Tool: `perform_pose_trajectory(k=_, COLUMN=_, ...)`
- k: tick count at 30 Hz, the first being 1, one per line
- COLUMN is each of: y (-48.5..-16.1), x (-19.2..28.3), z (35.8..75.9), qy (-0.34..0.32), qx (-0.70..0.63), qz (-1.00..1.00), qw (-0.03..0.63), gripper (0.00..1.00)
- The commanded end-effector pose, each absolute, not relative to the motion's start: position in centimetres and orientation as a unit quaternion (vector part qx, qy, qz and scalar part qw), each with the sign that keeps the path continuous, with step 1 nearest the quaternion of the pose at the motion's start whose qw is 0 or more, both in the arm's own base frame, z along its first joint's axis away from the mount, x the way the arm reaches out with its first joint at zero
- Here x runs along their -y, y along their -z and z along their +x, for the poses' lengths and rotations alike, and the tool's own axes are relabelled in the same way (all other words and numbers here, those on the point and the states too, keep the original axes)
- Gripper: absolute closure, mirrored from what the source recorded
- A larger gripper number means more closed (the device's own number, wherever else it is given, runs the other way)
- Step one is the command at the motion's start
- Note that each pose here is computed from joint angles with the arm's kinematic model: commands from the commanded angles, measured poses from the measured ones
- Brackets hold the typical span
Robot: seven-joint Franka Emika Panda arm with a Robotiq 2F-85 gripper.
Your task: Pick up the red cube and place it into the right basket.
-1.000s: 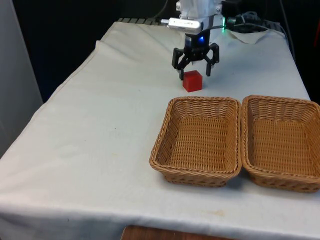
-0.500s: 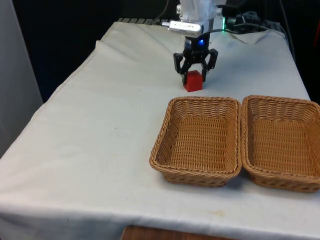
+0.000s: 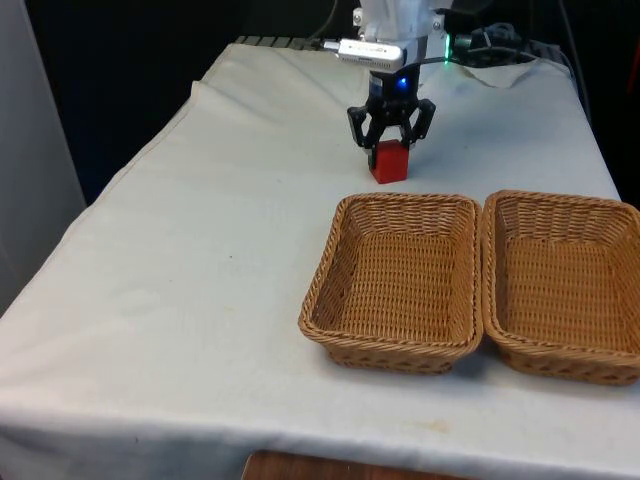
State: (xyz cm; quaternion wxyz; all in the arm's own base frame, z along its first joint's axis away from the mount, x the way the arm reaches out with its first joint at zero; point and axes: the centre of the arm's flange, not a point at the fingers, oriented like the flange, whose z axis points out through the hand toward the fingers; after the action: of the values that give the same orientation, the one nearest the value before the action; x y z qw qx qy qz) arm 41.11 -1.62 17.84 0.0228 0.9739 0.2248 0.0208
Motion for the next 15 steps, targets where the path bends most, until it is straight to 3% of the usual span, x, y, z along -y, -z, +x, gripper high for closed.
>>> perform_pose_trajectory(k=1, y=-18.5, x=1.7, z=41.1, qy=-0.026, qx=-0.217, qz=0.976, qw=0.021, gripper=0.99)
perform_pose_trajectory(k=15, y=-22.3, x=1.9, z=41.5, qy=-0.046, qx=-0.183, qz=0.982, qw=0.002, gripper=0.99)
